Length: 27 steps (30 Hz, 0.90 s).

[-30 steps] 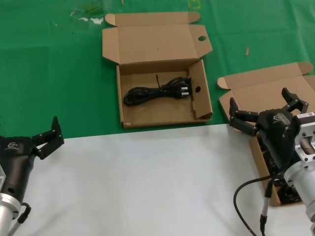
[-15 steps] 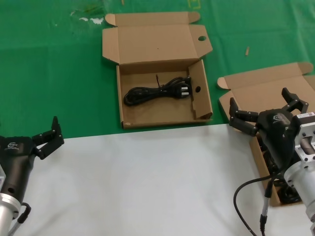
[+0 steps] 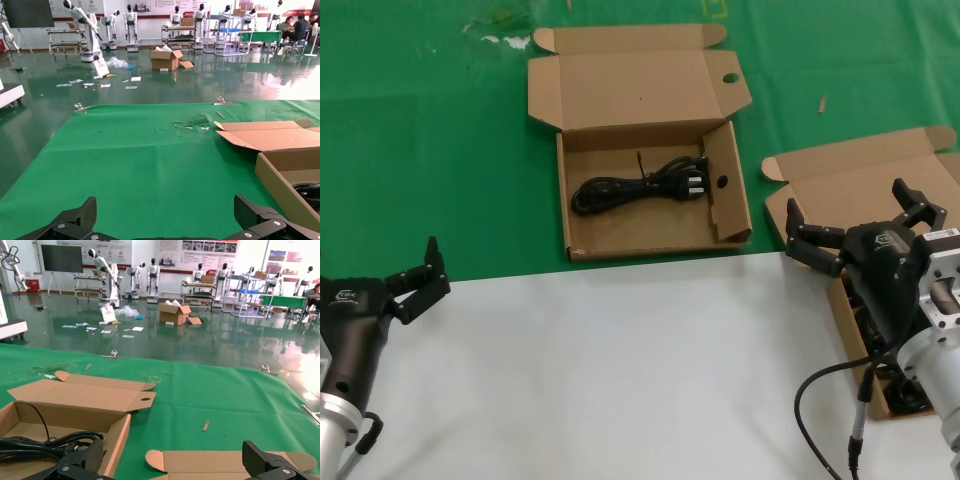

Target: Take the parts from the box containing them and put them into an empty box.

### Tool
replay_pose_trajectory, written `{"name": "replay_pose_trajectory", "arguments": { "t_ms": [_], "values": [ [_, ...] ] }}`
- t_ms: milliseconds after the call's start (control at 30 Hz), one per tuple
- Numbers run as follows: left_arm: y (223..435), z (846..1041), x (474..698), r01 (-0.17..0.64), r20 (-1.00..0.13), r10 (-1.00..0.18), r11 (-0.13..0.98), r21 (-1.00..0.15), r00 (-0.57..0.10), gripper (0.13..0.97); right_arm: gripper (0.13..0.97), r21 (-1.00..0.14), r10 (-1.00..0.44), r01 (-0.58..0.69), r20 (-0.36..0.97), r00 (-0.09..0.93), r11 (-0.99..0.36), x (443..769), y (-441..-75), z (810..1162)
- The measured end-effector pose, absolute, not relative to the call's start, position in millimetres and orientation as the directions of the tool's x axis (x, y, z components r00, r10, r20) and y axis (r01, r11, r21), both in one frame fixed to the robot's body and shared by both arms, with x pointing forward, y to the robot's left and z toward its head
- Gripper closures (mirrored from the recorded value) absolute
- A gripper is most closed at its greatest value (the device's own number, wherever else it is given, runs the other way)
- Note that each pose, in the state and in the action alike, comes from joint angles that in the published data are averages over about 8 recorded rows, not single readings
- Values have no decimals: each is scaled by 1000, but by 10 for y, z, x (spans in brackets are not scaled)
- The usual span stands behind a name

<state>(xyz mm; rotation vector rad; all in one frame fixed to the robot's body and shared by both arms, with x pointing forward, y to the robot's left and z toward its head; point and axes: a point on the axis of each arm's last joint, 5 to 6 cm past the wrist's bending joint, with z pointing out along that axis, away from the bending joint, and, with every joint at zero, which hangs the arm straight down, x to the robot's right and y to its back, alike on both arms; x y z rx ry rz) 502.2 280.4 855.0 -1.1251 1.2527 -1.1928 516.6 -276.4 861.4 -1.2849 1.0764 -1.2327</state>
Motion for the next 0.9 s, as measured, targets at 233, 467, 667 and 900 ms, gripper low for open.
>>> {"name": "replay_pose_trajectory", "arguments": {
  "t_ms": [233, 467, 667, 900],
  "values": [
    [2804, 8550, 5022, 22, -71, -997, 70, -997, -35, 132, 130, -995, -993, 42, 93, 79, -90, 5166, -2764, 8614],
    [2804, 8550, 5022, 22, -71, -997, 70, -997, -35, 132, 130, -995, -993, 42, 93, 79, -90, 5166, -2764, 8614],
    [2804, 8550, 5022, 22, -71, -997, 70, -997, -35, 132, 130, -995, -993, 42, 93, 79, -90, 5166, -2764, 8614],
    [2804, 8550, 5022, 22, -71, -997, 70, -997, -35, 132, 130, -995, -993, 42, 93, 79, -90, 5166, -2764, 8614]
  ]
}}
